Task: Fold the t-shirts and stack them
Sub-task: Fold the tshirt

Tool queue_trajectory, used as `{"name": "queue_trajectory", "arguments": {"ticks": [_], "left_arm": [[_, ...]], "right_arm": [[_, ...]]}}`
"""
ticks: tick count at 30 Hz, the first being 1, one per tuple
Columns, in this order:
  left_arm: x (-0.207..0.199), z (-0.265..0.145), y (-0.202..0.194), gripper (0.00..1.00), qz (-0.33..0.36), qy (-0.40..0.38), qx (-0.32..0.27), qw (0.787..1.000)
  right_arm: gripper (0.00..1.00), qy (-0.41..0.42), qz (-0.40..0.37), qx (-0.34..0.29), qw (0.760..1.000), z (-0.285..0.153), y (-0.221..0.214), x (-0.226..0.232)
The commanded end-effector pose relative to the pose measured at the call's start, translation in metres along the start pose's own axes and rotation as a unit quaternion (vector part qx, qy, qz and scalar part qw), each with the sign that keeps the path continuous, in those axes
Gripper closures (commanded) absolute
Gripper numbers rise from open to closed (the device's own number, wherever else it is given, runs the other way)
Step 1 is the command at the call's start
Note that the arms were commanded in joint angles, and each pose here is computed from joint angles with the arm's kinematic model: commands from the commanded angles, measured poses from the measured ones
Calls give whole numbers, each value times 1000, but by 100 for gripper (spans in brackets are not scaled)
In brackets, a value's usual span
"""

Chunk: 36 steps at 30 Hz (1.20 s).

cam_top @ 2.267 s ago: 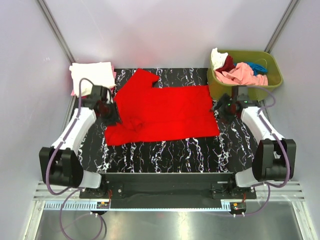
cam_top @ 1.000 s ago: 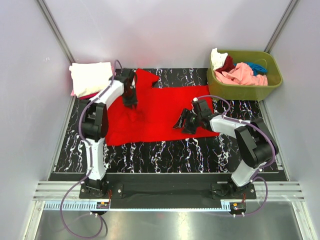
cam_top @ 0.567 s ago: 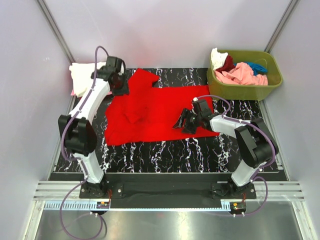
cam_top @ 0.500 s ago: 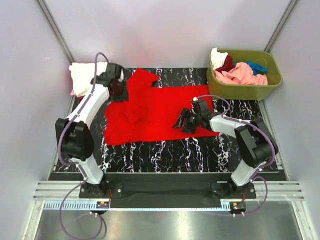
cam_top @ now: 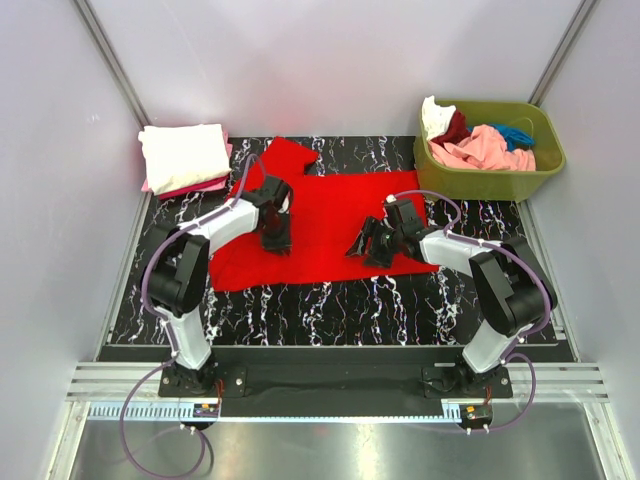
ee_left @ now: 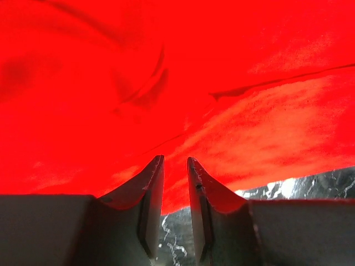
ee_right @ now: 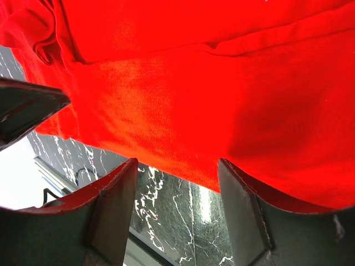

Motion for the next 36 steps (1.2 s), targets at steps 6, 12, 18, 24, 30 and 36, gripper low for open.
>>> {"name": "queue_trajectory", "arguments": {"ticks": [6, 12, 18, 24, 30, 36], "left_arm": [[15, 17, 33, 73, -3, 33, -22, 999], [57, 12, 65, 73, -21, 71, -25, 997], [140, -16, 135, 76, -54, 152, -38, 986], [135, -90, 162, 60, -69, 136, -156, 976], [105, -91, 79, 56, -92, 88, -123, 984], [80, -88, -10, 53, -127, 15, -123, 984]], "right_arm": [[33, 17, -17, -6, 1000, 1, 0, 6], [33, 16, -17, -6, 1000, 1, 1, 6], [33, 17, -18, -4, 1000, 1, 0, 5], [33, 18, -18, -5, 1000, 1, 1, 6], [34, 23, -16, -1, 1000, 0, 2, 7], [30, 39, -38, -25, 998, -35, 3, 22]]}}
Point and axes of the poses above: each gripper's point midway between its finger pads, its own z axis out along the fingers, its own x axis along the line the jaws close on, y = z × x, the point moved 8 cm from there along -z, back along the fingers, and after that the axes turned 15 degrees about z, right-handed, at the moved point
